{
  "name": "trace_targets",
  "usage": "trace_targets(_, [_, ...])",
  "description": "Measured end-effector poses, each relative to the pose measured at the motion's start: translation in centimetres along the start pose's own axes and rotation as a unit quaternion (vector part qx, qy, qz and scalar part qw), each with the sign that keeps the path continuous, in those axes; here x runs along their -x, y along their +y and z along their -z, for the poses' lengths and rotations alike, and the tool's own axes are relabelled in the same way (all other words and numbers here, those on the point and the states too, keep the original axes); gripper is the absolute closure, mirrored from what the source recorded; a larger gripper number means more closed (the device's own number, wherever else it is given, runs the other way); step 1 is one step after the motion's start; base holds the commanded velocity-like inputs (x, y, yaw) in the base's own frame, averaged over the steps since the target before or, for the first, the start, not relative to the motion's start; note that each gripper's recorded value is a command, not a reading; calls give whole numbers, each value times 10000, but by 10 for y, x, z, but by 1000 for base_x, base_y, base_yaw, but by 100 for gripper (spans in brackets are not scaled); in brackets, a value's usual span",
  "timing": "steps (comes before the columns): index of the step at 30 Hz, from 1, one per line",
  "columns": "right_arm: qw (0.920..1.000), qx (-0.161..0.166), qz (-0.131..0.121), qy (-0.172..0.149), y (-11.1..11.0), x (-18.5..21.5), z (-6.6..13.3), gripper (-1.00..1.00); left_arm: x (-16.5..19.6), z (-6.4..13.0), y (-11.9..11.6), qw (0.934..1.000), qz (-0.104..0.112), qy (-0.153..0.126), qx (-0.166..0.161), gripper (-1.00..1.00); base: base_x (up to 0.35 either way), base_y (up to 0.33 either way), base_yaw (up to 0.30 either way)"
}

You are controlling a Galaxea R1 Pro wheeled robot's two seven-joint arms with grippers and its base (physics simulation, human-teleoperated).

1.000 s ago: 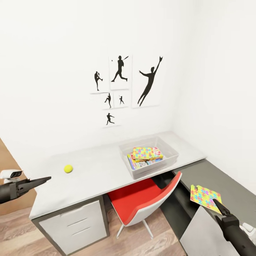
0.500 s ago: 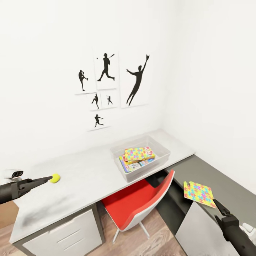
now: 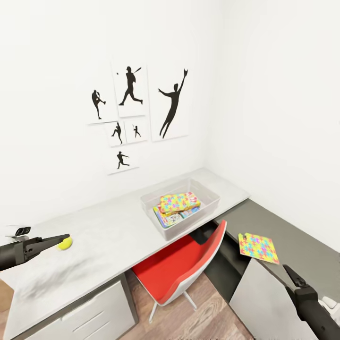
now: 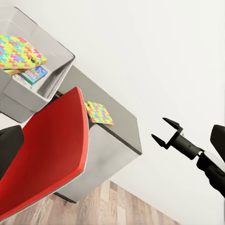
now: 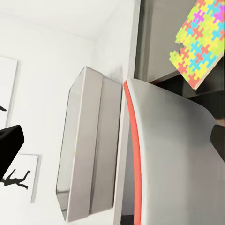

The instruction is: Put all the toys in the child's room - the three board games (two on the bed and one on the table), the two jigsaw puzzles on the table, and the tennis ball on the table - inside the toy box on the table in the child's room.

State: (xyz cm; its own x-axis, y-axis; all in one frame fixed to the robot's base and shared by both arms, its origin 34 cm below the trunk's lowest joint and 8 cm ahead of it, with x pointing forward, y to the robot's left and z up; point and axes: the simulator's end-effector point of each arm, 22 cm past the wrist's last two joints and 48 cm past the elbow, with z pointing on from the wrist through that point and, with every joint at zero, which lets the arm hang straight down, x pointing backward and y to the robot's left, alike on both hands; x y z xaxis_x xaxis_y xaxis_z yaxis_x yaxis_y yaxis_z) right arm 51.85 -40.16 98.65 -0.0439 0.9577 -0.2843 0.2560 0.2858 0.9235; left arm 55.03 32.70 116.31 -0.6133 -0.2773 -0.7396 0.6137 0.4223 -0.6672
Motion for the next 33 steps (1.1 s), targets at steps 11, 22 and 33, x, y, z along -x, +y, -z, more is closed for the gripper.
trace_targets(11, [9999, -116, -59, 8, -11, -4, -2, -100, -1, 0, 3, 10000, 26, 9, 12, -100, 0, 38, -78])
trace_targets(22, [9989, -35, 127, -459, -2, -5, -16, -100, -2, -1, 3, 10000, 32, 10, 0, -100, 0, 1, -3])
trace_targets(33, [9958, -671, -58, -621, -33, -68, -78, -100, -2, -2, 3, 10000, 34, 13, -4, -100, 0, 0, 0])
